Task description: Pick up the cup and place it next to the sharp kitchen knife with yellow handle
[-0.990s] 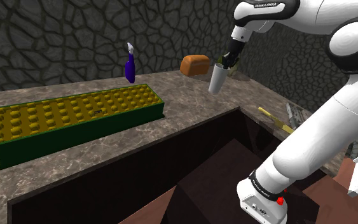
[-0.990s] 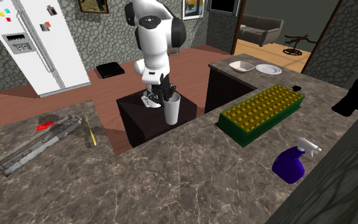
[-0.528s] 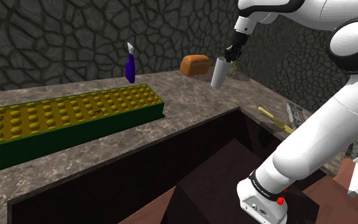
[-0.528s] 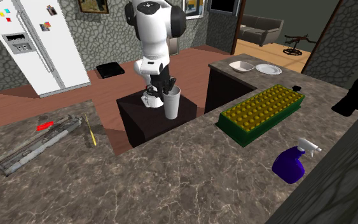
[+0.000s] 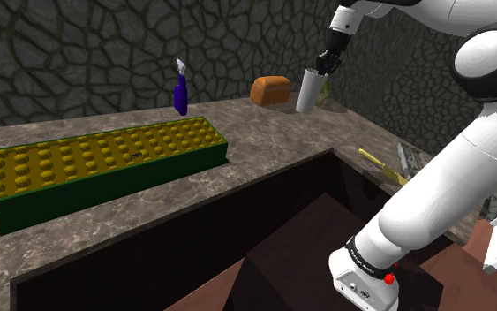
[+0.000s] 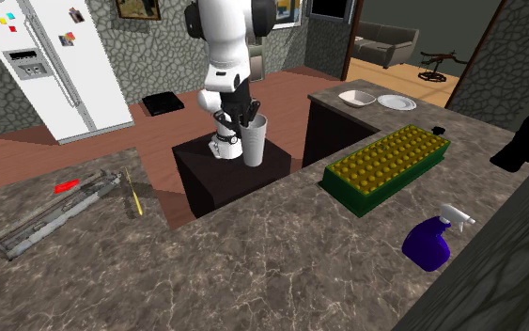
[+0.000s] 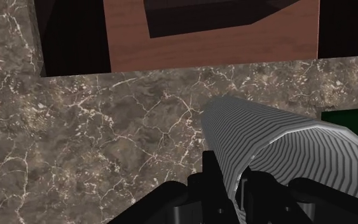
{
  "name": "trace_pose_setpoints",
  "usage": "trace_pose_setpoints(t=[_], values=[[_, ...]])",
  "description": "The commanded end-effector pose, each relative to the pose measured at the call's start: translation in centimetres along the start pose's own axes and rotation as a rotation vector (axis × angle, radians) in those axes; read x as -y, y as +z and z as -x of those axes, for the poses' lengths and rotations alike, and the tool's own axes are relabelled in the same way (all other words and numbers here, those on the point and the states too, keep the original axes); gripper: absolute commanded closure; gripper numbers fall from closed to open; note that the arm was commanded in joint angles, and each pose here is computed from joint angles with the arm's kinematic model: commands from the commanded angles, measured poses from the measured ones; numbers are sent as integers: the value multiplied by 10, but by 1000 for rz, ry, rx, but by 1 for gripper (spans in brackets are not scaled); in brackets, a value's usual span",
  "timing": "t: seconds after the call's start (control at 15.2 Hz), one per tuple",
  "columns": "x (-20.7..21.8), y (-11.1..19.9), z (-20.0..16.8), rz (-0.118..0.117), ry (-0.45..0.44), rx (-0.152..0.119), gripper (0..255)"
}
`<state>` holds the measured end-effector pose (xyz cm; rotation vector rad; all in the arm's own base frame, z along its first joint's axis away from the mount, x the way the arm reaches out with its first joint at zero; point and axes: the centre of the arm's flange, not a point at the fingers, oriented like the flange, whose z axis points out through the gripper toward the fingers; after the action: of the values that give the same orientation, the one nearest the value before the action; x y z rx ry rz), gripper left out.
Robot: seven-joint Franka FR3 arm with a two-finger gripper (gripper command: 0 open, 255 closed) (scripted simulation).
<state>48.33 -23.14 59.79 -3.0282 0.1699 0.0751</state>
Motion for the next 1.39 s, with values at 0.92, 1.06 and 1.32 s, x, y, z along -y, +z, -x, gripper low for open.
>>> trace_pose_setpoints(t=[0.92,1.06,1.32], values=[[-192,29,35,0,0,0,255],[-218,33,40,0,0,0,255],[-269,42,50,0,0,0,255]])
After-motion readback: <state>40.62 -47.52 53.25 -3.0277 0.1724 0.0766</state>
